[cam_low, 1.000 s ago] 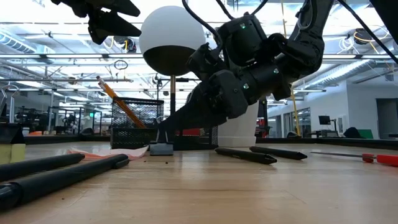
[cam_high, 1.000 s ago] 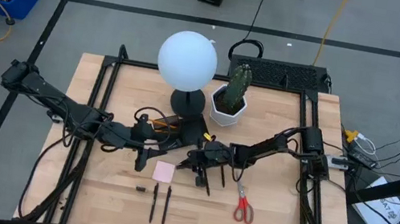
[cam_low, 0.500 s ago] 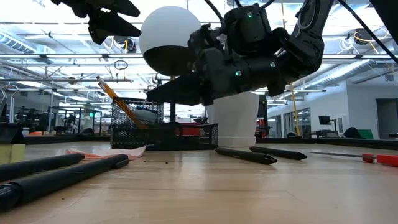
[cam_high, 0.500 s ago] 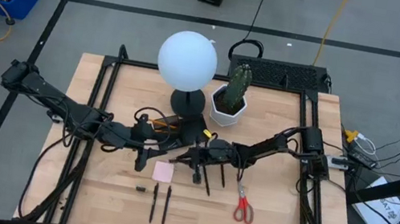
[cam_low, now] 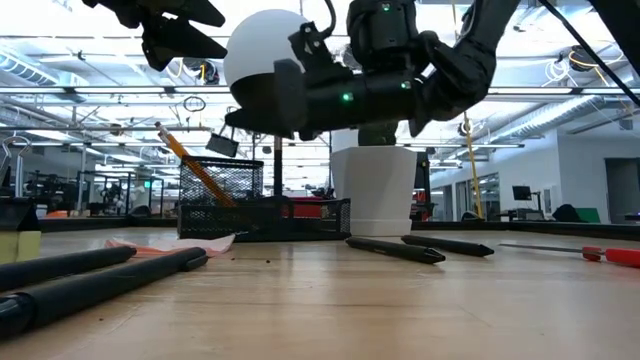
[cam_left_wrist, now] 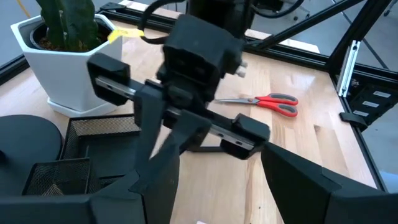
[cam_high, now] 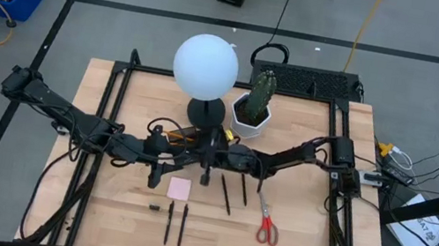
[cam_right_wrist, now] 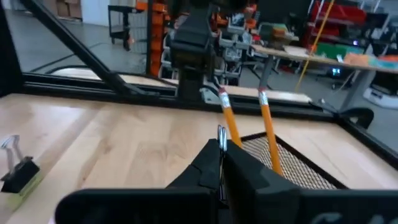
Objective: Pick and place office supplies into organizer
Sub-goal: Put the top black binder clip into the desk organizer
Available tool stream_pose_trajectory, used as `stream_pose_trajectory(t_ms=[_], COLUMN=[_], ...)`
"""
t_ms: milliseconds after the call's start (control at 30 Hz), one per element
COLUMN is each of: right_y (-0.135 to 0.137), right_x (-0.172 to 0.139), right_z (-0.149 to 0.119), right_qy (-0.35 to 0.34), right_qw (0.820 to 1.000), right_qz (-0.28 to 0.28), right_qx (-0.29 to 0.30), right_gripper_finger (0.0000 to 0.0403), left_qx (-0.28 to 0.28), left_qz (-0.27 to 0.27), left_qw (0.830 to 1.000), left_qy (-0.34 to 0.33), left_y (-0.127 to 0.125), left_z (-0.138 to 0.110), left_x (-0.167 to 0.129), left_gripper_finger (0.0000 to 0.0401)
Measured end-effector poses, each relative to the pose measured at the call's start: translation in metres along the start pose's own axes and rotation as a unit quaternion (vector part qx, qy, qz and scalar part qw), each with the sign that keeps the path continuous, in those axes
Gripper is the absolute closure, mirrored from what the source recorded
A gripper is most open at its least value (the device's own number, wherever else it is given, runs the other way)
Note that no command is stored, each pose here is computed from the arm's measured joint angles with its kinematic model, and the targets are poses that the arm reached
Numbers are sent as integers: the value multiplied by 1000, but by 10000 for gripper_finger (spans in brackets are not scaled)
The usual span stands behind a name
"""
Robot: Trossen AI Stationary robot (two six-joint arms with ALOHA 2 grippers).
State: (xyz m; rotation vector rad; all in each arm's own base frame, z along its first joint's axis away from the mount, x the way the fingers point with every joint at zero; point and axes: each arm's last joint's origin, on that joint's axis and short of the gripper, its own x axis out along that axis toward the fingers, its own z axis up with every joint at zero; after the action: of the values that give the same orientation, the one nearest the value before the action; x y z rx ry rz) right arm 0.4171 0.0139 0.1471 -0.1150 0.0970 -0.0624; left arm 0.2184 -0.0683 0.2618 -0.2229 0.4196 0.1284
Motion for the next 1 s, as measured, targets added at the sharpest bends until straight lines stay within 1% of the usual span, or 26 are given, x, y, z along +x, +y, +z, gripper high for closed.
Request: stream_pose_trajectory(t_ms=[133, 267, 567, 867, 1000], right_y=[-6, -8, -11, -10, -11], right_x=[1, 1, 0, 0, 0], right_z=[-4, -8, -16, -17, -17], right_qy=[22, 41, 82, 87, 87], right_qw=[1000, 999, 996, 996, 996], right_qz=[-6, -13, -19, -4, -7], right_qx=[22, 30, 28, 28, 27], right_gripper_finger=[399, 399, 399, 398, 384], left_qx=[0, 0, -1, -1, -1], left_qz=[0, 0, 0, 0, 0], left_qw=[1000, 1000, 1000, 1000, 1000], left_qy=[0, 0, 0, -1, -1], left_y=[0, 0, 0, 0, 0], left_z=[0, 0, 0, 0, 0], left_x=[0, 0, 0, 0, 0], left_gripper_finger=[169, 169, 169, 169, 169])
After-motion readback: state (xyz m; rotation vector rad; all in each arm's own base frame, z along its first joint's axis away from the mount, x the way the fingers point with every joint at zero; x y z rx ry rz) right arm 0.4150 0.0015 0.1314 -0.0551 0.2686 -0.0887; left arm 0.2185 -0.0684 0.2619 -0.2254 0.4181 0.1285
